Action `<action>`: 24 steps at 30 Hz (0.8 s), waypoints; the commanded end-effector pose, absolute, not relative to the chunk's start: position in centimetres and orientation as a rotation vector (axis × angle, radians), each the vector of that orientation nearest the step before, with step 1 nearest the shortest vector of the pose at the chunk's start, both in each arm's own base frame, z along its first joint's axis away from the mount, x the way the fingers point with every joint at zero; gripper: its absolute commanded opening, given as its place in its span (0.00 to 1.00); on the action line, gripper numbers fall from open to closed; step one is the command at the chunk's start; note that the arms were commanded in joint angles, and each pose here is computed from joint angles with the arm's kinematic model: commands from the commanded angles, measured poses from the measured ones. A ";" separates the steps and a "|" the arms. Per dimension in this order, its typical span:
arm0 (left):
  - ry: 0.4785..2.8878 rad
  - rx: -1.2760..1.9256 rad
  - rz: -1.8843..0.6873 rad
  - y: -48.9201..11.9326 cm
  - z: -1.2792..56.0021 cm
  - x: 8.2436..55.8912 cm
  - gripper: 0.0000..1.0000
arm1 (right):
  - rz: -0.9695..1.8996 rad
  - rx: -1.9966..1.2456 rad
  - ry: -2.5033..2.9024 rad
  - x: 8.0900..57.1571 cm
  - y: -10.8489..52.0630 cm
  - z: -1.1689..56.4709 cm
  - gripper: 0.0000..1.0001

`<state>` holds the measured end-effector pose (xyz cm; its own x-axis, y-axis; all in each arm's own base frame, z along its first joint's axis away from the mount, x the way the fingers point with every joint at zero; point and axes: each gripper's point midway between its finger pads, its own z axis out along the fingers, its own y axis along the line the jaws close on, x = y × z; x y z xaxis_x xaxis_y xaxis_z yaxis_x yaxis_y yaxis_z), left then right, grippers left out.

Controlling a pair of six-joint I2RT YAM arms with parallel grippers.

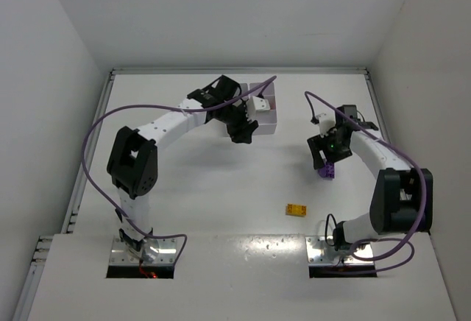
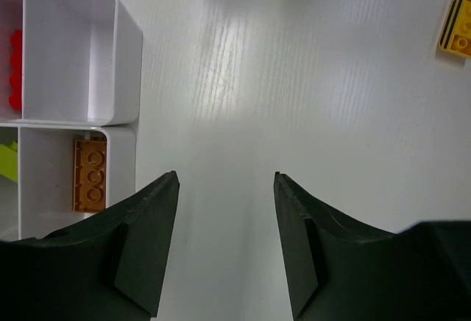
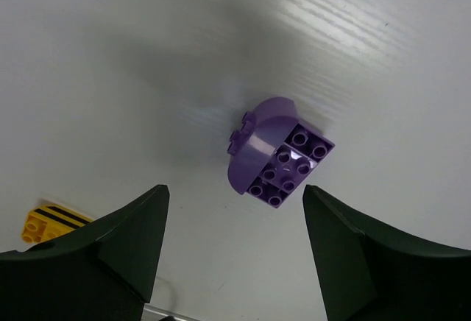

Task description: Sort the legos into containers by color

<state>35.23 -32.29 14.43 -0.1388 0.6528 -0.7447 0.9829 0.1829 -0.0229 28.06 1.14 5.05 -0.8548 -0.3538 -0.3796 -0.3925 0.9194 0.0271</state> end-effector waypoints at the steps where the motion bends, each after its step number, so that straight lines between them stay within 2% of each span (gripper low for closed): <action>1: 1.791 1.499 -0.711 -32.2 17.4 35.9 0.60 | 0.153 -0.534 2.709 27.8 1.6 4.9 0.73; 11: 1.815 1.483 -0.715 -31.8 17.1 36.0 0.61 | 0.193 -0.510 2.802 27.0 2.3 2.0 0.70; 18: 1.829 1.443 -0.698 -31.1 17.3 36.7 0.61 | 0.155 -0.493 2.814 28.8 2.1 0.7 0.62; 20: 1.834 1.434 -0.694 -30.8 17.3 37.0 0.61 | 0.141 -0.503 2.802 29.4 2.2 0.7 0.58; 21: 1.846 1.424 -0.687 -30.7 17.0 37.1 0.61 | 0.126 -0.502 2.815 29.3 2.0 0.4 0.49; 23: 1.847 1.424 -0.687 -30.7 17.0 37.1 0.61 | 0.111 -0.512 2.796 29.9 2.1 0.7 0.40; 24: 1.835 1.421 -0.684 -30.8 17.2 37.3 0.61 | 0.110 -0.511 2.791 30.3 2.1 0.8 0.29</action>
